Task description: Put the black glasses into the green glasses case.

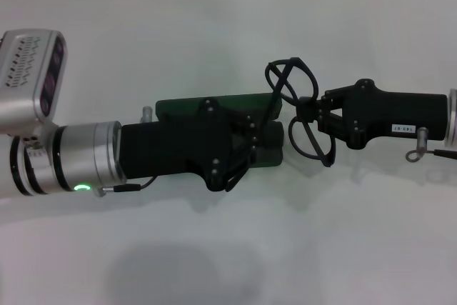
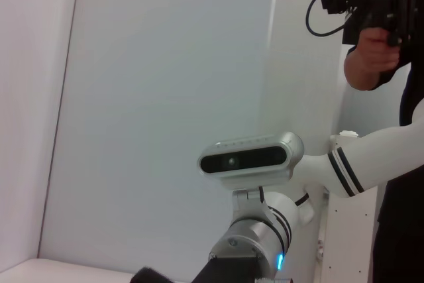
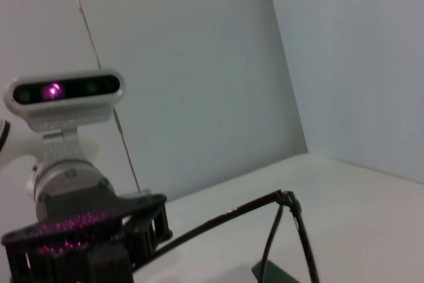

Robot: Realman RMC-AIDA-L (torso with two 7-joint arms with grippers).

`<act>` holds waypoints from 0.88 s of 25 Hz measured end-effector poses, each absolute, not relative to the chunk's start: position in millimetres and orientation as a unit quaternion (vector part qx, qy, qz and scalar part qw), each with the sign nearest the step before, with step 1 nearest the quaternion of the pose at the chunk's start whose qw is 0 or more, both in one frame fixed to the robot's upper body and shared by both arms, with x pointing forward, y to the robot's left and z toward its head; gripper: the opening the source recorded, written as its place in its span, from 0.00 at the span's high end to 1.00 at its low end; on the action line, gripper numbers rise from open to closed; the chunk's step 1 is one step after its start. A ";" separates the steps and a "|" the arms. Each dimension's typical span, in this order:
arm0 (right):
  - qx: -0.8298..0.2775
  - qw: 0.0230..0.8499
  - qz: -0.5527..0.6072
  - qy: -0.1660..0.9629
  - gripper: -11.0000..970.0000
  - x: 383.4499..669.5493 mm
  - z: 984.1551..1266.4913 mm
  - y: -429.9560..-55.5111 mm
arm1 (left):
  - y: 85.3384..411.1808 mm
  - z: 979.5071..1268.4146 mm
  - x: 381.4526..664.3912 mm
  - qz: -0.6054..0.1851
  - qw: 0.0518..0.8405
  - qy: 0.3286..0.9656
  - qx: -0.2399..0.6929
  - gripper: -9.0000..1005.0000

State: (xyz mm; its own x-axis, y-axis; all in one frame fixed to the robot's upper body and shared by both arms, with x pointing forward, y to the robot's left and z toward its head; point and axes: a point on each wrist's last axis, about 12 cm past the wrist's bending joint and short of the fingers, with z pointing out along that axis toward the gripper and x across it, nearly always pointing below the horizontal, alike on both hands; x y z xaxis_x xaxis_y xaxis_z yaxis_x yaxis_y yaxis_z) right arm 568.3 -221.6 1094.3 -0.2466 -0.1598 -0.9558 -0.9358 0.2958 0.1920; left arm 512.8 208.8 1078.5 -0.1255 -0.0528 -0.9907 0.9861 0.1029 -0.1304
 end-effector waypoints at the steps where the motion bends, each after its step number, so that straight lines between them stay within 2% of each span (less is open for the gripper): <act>1: -0.411 0.456 0.429 0.663 0.82 568.4 1095.1 -221.5 | 208.6 1078.4 512.7 -0.515 0.504 0.545 0.428 0.96; 22: -0.392 0.483 0.478 0.620 0.81 573.4 1114.9 -204.4 | 199.4 1074.9 513.0 -0.520 0.501 0.550 0.420 0.96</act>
State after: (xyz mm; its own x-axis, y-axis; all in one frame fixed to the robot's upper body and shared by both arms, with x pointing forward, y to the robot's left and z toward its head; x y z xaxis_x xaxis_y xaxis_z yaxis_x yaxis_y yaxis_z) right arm 573.4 -204.4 1114.9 -0.2253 -0.0234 -0.9740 -0.9482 0.2350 0.2137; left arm 513.0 199.4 1074.9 -0.1465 -0.0594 -0.9874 0.9827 0.1059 -0.1522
